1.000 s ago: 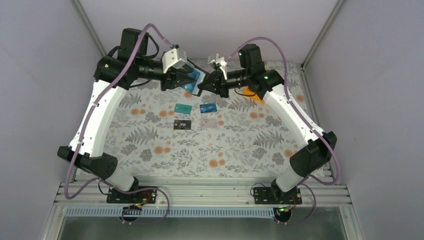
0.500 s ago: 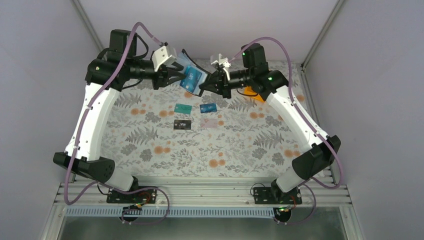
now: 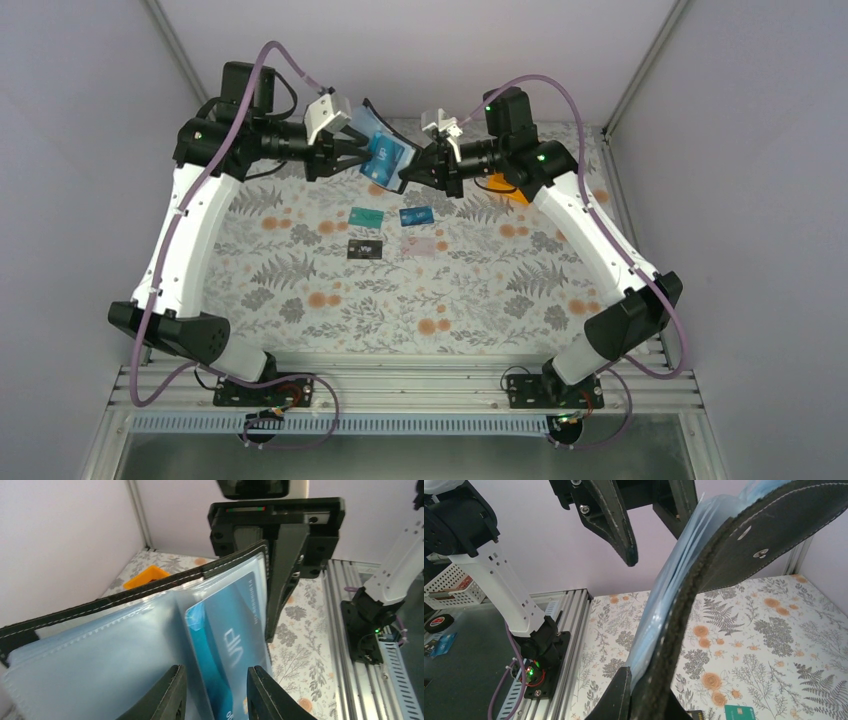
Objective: Take the credit cards out of the card holder
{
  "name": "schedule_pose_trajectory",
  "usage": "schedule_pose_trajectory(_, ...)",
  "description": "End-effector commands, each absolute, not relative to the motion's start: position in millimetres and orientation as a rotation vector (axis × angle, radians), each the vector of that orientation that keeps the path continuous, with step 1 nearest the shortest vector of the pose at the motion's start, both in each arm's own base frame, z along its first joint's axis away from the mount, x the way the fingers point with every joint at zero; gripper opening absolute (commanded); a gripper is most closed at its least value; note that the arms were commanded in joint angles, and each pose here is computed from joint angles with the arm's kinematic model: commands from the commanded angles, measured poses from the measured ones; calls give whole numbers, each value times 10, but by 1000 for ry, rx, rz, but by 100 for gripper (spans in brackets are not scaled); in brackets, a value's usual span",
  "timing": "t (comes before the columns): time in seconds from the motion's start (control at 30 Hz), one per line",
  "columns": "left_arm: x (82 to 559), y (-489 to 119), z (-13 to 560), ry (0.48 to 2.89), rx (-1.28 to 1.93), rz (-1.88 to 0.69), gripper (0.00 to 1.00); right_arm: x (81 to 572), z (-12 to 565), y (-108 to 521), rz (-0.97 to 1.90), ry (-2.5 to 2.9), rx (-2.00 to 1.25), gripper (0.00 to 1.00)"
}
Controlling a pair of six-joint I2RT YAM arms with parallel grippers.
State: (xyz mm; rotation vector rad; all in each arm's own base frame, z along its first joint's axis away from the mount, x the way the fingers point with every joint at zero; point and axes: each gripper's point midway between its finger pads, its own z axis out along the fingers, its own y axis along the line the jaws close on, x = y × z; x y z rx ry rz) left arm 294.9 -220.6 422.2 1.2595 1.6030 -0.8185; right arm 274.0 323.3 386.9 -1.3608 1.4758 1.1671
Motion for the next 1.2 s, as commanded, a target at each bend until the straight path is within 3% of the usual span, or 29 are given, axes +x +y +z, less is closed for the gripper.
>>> schedule_pose_trajectory(0.0,2848,-2285,4220,1558,1281,-965,29,2616,4139,3194,1149,1374,-1382,4)
schedule_pose_trajectory(0.23,2801,-2324,4172,1545,1298,-1036,7,2672,4165,3201,1119,1368,-1365,4)
schedule_pose_trajectory(0.43,2768,-2330,4152,1534,1313,-1052,12,2724,4165,3210,1101,1385,-1347,4)
schedule_pose_trajectory(0.57,2769,-2341,4132,1538,1309,-1077,3,2717,4180,3204,1104,1377,-1349,4)
schedule_pose_trajectory(0.77,2856,-2077,4150,1584,1268,-909,3,2738,4134,3121,1082,1386,-1336,4)
schedule_pose_trajectory(1.17,2858,-2000,4198,1590,1262,-860,2,2762,4109,3102,1090,1403,-1337,4)
